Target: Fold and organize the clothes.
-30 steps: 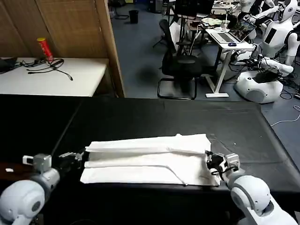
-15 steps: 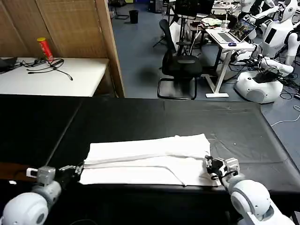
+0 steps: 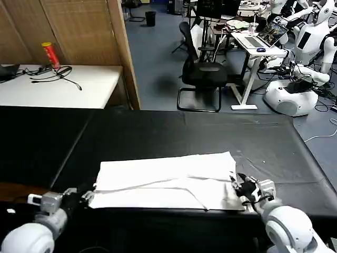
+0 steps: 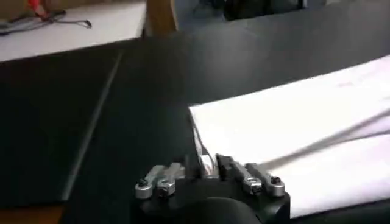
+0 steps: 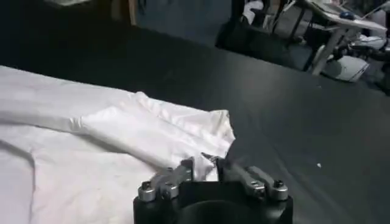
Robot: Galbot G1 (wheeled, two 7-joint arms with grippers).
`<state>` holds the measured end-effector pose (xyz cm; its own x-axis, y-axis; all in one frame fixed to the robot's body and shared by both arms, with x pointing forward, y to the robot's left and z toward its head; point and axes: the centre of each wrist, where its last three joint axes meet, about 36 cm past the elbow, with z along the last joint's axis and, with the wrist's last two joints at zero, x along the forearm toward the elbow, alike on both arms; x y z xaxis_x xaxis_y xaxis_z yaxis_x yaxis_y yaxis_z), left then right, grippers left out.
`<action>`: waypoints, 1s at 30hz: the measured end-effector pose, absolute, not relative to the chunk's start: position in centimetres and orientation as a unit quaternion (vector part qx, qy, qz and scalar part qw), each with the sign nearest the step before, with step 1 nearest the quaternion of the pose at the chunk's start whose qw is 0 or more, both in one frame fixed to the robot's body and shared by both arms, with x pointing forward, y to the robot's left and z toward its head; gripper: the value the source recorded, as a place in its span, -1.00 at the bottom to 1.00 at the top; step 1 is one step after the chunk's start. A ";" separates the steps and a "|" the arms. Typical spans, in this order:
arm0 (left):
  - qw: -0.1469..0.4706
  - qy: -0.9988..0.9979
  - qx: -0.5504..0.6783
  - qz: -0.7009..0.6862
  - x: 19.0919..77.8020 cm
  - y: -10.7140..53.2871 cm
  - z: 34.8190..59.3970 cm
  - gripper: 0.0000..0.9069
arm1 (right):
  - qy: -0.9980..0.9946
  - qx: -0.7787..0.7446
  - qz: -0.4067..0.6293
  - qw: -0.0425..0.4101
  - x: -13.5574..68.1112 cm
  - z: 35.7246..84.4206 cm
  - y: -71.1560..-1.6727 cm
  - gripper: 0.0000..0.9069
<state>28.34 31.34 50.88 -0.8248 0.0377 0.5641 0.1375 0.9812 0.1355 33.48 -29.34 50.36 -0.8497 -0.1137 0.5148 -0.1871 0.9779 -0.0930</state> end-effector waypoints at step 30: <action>0.307 -0.948 0.005 0.090 42.2 36.1 44.7 0.63 | -0.970 0.014 -0.025 0.242 46.2 41.3 -27.6 0.94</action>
